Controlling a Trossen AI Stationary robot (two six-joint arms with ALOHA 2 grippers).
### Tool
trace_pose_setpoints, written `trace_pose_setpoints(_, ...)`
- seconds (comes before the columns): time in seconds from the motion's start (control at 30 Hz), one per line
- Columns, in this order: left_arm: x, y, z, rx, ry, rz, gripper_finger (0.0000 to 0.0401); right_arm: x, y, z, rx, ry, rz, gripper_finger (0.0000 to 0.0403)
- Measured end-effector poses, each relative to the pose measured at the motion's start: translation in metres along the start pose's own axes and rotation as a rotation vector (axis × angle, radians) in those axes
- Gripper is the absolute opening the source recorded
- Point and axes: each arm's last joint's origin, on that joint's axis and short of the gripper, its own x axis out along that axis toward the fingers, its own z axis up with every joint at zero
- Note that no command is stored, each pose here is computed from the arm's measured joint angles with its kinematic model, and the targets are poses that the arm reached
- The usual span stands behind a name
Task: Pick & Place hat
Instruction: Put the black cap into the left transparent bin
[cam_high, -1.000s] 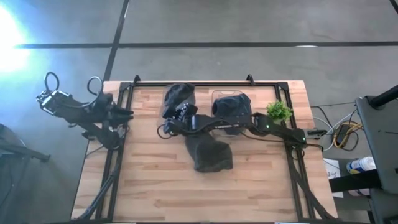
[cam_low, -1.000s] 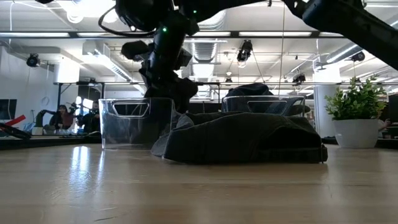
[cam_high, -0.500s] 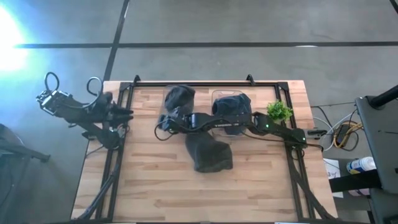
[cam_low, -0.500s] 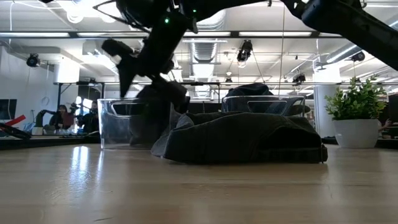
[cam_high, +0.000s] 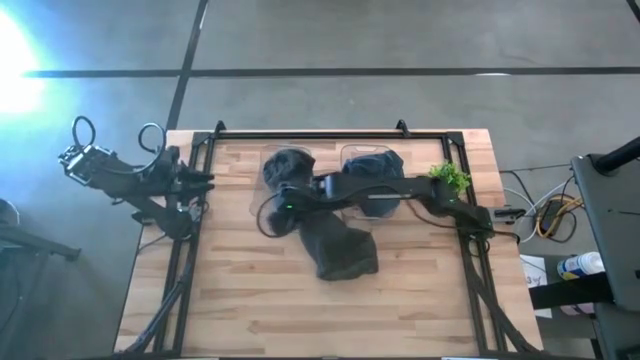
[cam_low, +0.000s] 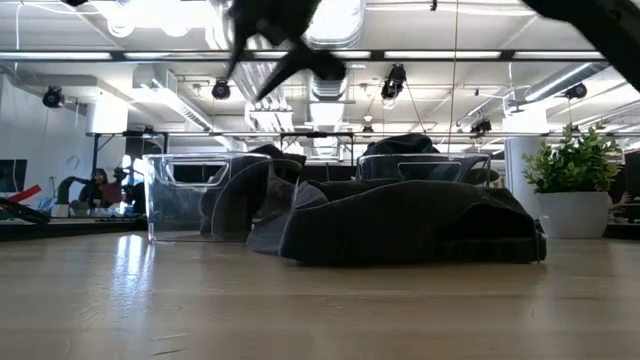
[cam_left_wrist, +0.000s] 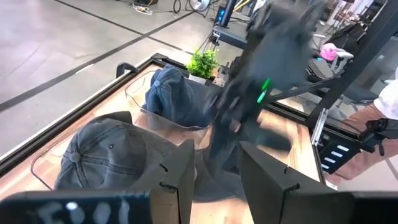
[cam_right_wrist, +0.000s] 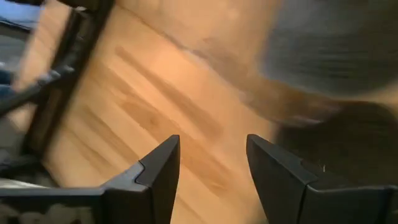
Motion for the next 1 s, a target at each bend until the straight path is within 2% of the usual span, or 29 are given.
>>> trace_pose_setpoints(0.07,0.003,-0.001,-0.003,-0.005,0.005,0.006,0.0117,-0.027,-0.005,-0.009,-0.064,0.006,-0.080,0.0180)
trace_pose_setpoints(0.13,0.008,-0.003,-0.008,-0.006,0.013,0.004,0.0117,-0.044,-0.013,-0.022,-0.152,0.074,-0.188,0.0180)
trace_pose_setpoints(0.27,0.028,-0.012,-0.027,0.019,0.077,-0.066,0.0117,-0.048,-0.019,-0.066,-0.377,0.191,-0.370,0.0180)
trace_pose_setpoints(0.43,0.055,-0.028,-0.045,-0.026,0.087,-0.176,0.0117,-0.041,-0.011,-0.126,-0.636,0.274,-0.392,0.0180)
trace_pose_setpoints(0.53,0.070,-0.036,-0.056,-0.086,0.108,-0.175,0.0117,-0.023,-0.008,-0.164,-0.734,0.249,-0.378,0.0178)
trace_pose_setpoints(0.6,0.080,-0.039,-0.065,-0.126,0.151,-0.149,0.0117,-0.009,-0.009,-0.185,-0.737,0.207,-0.359,0.0175)
trace_pose_setpoints(0.7,0.094,-0.044,-0.081,-0.205,0.222,-0.094,0.0117,0.011,-0.017,-0.203,-0.660,0.092,-0.385,0.0171)
trace_pose_setpoints(0.9,0.120,-0.052,-0.108,-0.310,0.331,0.014,0.0117,0.035,-0.040,-0.201,-0.381,-0.277,-0.501,0.0162)
trace_pose_setpoints(1.0,0.129,-0.057,-0.122,-0.329,0.380,0.061,0.0117,0.049,-0.052,-0.197,-0.263,-0.298,-0.499,0.0159)
